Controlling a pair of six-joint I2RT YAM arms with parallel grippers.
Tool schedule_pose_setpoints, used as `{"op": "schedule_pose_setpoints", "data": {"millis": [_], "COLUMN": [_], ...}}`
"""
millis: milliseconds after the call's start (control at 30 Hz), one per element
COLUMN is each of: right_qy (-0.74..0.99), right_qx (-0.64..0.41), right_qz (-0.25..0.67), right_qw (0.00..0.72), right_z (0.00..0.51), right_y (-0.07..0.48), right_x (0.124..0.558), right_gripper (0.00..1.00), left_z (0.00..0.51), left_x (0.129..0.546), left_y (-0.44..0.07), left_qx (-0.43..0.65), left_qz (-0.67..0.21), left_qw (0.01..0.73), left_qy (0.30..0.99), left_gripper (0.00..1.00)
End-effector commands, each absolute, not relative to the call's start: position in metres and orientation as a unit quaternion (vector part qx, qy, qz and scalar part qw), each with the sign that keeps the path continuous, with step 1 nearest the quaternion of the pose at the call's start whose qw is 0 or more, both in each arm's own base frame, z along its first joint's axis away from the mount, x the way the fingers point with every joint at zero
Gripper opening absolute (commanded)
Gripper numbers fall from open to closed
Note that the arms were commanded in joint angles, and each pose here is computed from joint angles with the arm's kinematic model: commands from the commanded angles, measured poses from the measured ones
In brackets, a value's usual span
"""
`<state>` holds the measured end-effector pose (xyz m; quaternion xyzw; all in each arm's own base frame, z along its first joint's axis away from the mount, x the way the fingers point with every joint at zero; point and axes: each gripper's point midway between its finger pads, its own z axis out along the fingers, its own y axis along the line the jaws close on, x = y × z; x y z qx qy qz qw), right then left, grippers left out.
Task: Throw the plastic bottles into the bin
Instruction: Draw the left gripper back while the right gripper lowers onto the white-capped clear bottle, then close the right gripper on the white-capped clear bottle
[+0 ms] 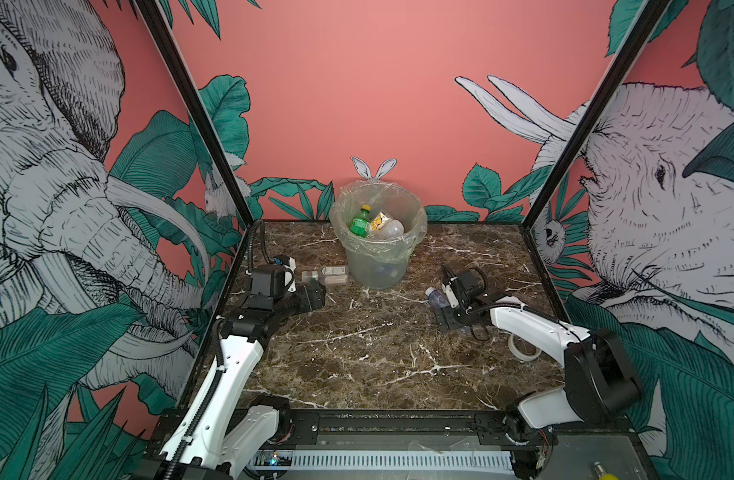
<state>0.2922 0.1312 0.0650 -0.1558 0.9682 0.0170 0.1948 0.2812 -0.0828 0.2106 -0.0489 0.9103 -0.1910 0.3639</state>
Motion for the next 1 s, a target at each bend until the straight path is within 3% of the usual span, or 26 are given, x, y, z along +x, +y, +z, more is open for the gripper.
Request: {"op": "schedule_pose_setpoints", "data": {"millis": [0,600,767,967], "right_qy": [0.971,0.975,0.975,0.969], "right_qx": [-0.131,-0.075,-0.076,-0.074], "right_qz": [0.023,0.046,0.053,0.088], "right_qw": [0.198,0.204,0.202,0.221], "right_z": [0.062,0.041,0.039,0.050], "right_y": [0.132,0.136,0.140,0.151], "right_x": [0.296,0.297,0.299,0.302], "right_gripper": [0.99,0.90,0.83,0.67], "left_z": [0.218,0.175,0.164,0.163], "left_x": [0.278,0.264,0.262,0.261], "left_y": [-0.084,-0.072,-0.066,-0.066], "left_qx": [-0.035,-0.088,-0.098,-0.110], "left_qz": [-0.193,-0.185,-0.165,-0.172], "left_qw": [0.360,0.350,0.333,0.337], "left_qy": [0.912,0.914,0.923,0.919], "left_gripper": [0.99,0.99,0.99,0.99]}}
